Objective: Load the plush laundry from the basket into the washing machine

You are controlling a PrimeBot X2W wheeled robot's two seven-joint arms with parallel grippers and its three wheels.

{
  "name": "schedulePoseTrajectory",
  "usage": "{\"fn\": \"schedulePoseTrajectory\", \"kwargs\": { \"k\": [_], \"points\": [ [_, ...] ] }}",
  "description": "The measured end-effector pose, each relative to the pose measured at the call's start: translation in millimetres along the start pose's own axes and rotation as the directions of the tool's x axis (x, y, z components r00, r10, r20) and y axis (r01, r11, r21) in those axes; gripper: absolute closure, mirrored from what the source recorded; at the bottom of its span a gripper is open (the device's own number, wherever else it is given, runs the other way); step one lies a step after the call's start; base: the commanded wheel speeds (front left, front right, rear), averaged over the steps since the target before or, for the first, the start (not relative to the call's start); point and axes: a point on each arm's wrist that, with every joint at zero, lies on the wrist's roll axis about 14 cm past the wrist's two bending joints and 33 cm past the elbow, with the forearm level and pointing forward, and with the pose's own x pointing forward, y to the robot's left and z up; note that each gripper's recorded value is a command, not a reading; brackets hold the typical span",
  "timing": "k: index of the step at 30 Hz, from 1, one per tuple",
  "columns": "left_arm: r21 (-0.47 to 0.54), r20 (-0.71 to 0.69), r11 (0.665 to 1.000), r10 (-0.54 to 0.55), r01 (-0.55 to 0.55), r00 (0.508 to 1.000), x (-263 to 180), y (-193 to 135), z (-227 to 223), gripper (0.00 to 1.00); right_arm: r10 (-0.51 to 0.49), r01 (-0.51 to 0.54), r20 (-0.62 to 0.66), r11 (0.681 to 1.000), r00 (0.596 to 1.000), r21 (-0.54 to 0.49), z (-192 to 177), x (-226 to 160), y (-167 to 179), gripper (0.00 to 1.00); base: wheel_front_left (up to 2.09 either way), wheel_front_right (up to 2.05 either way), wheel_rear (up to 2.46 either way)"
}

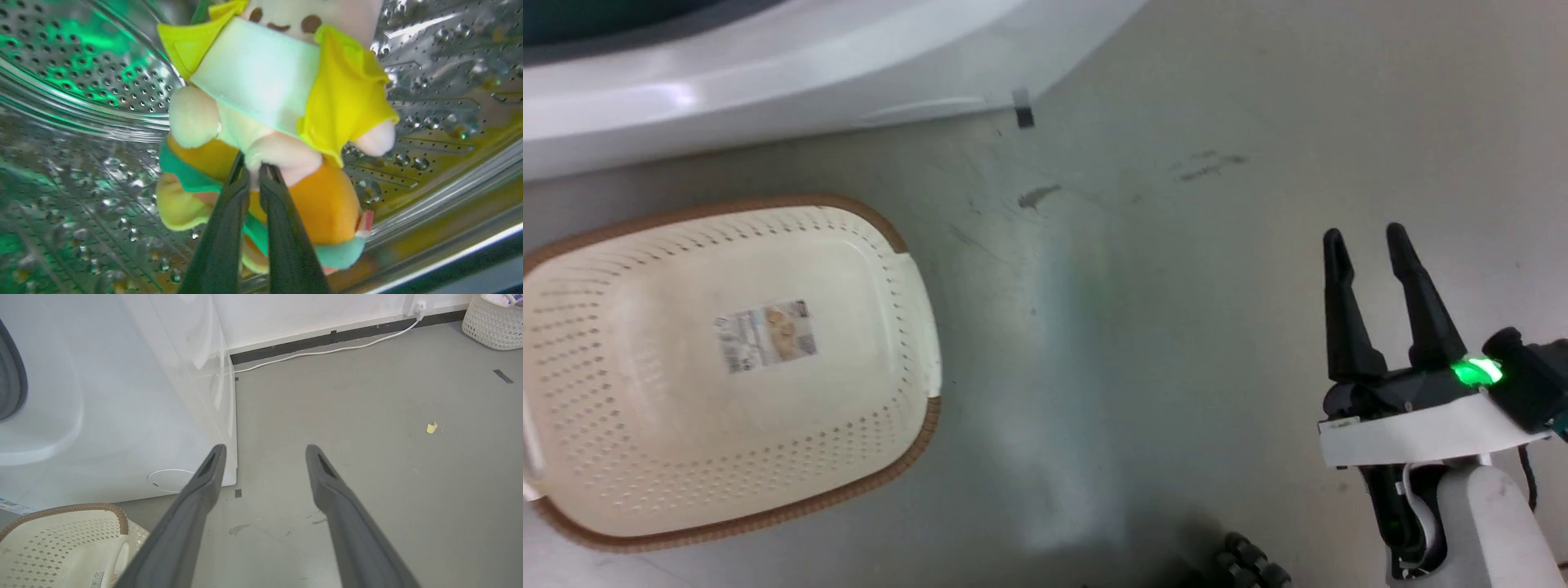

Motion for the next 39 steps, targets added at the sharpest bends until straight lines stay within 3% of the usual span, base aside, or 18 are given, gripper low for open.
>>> {"fn": "schedulePoseTrajectory", "kwargs": {
  "k": [8,17,18,19,27,39],
  "points": [
    [-0.018,-0.202,0.996,-0.089,0.088,0.975,34,-40,-60,1.0,-0.042,0.042,-0.042,0.999,0.998,-0.013,-16,4,-15,0.0,0.0,0.0,0.0],
    [-0.024,-0.254,0.989,-0.15,0.148,0.956,33,-53,-76,1.0,-0.039,0.038,-0.048,0.999,0.998,-0.013,-20,8,-14,0.0,0.0,0.0,0.0],
    [-0.022,-0.247,0.989,-0.146,0.145,0.958,32,-51,-74,0.78,-0.035,0.034,-0.041,0.999,0.999,-0.013,-18,9,-13,0.0,0.0,0.0,0.0],
    [-0.022,-0.24,0.99,-0.14,0.139,0.961,31,-47,-72,0.0,-0.032,0.032,-0.034,0.999,0.999,-0.012,-16,11,-12,0.0,0.0,0.0,0.0],
    [-0.034,-0.183,0.994,-0.112,0.107,0.977,12,-29,-51,0.0,-0.017,0.019,0.038,0.999,0.999,-0.032,12,10,-9,0.0,0.0,0.0,0.0],
    [-0.121,0.044,0.985,-0.118,0.123,0.992,-78,-48,4,0.0,0.047,-0.029,0.214,0.996,0.976,-0.085,83,-16,11,0.0,0.0,0.0,0.0]
  ]
}}
